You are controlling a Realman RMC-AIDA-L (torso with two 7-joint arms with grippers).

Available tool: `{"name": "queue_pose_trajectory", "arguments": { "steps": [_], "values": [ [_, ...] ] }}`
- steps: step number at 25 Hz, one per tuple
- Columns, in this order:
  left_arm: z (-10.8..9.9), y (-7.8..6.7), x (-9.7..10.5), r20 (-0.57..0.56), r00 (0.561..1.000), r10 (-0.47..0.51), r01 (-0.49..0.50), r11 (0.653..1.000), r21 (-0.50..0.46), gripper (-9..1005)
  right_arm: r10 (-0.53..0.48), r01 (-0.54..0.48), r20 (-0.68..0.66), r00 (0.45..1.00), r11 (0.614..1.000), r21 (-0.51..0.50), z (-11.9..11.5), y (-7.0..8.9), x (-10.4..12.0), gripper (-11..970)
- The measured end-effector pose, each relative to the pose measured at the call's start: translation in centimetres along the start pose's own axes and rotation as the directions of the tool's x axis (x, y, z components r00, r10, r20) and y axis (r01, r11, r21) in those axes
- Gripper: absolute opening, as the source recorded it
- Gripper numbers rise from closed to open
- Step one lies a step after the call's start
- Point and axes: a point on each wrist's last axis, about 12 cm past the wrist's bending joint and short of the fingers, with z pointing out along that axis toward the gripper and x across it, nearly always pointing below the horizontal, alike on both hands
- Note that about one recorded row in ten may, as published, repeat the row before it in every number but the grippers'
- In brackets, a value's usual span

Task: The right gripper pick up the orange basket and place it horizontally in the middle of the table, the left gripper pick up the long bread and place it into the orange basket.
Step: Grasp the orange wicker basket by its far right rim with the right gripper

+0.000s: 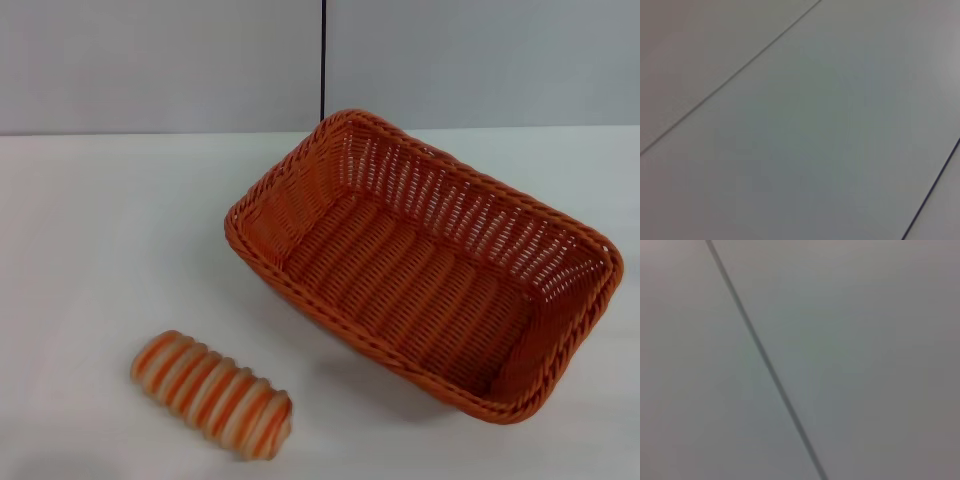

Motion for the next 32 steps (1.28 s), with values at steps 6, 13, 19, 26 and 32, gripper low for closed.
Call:
{"name": "queue_pose_trajectory", "arguments": {
  "steps": [6,13,19,26,32],
  "values": [
    [0.3,0.1,-0.2,-0.011,1.000,-0.012,0.012,1.000,0.017,796,0.044,-0.035,0.064,0.997,0.990,-0.136,-0.2,1.4,-1.1,810],
    [0.4,-0.2,-0.3,-0.024,1.000,0.001,0.001,0.998,0.055,797,0.099,-0.084,0.075,0.992,0.979,-0.183,-0.6,1.7,-1.7,809],
    [0.5,-0.2,0.1,-0.047,0.999,0.002,0.000,0.998,0.056,796,0.117,-0.099,0.071,0.991,0.970,-0.223,-0.7,1.9,-2.1,809],
    [1.0,-0.5,0.4,-0.085,0.995,0.047,-0.038,0.994,0.103,796,0.217,-0.256,-0.148,0.965,0.902,-0.348,1.1,2.0,-3.5,809],
    [1.4,-0.7,0.2,-0.094,0.993,0.067,-0.053,0.988,0.145,797,0.255,-0.387,-0.356,0.899,0.844,-0.371,3.3,1.9,-4.7,810]
  ]
}}
